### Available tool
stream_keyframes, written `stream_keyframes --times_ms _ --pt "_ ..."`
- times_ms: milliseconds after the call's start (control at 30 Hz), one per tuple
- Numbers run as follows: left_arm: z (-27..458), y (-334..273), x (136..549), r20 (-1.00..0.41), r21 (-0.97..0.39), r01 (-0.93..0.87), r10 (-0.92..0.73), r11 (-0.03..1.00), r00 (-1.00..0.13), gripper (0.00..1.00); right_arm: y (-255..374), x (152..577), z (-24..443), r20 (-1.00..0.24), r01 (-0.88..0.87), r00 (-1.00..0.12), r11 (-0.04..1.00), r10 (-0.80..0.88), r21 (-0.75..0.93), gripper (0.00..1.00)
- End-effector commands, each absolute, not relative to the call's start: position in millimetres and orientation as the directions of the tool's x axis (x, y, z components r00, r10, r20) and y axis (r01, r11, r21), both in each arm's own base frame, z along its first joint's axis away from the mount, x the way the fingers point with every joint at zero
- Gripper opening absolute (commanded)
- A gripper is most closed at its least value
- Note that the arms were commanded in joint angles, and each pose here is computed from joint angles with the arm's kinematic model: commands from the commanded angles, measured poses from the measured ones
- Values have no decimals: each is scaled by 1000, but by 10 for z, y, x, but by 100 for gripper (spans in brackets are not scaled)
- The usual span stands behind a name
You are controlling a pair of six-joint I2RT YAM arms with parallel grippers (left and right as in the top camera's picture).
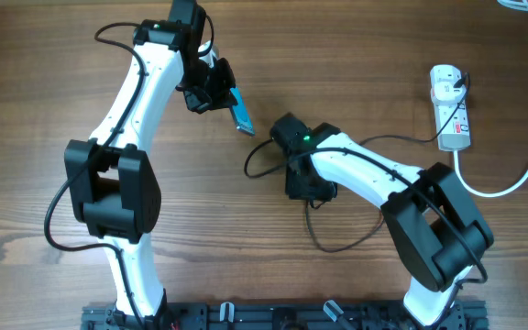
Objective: Plug charger to phone and switch on socket
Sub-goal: 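Close the right gripper on the USB-C connector and lift it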
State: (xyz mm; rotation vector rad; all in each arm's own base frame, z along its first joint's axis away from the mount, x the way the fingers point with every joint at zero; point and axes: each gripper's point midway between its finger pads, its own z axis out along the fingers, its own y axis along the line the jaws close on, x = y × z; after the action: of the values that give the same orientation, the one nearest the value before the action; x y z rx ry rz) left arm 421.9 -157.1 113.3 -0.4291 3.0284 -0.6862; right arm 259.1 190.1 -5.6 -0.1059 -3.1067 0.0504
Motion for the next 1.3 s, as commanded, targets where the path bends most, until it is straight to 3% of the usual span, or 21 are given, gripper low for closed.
stream_keyframes --times_ms 0,300,433,1167,1267 --pt "1322 -1585 4235 14 -446 -246 -269 860 -963 4 1776 2537 -231 68 76 -994 993 83 -91 32" --pt "1322 -1586 4235 14 -447 -246 -268 860 -963 4 1783 2524 -230 76 66 -994 994 72 -86 26" --pt "1320 -1584 4229 17 -445 -248 -269 861 -963 4 1804 2512 -231 86 53 -995 996 59 -73 19" --pt "1320 -1584 4228 17 -445 -248 -269 861 -963 4 1805 2508 -231 88 53 -994 996 59 -71 11" --pt "1320 -1584 4227 17 -445 -248 -268 860 -963 4 1807 2508 -231 88 53 -994 996 59 -71 4"
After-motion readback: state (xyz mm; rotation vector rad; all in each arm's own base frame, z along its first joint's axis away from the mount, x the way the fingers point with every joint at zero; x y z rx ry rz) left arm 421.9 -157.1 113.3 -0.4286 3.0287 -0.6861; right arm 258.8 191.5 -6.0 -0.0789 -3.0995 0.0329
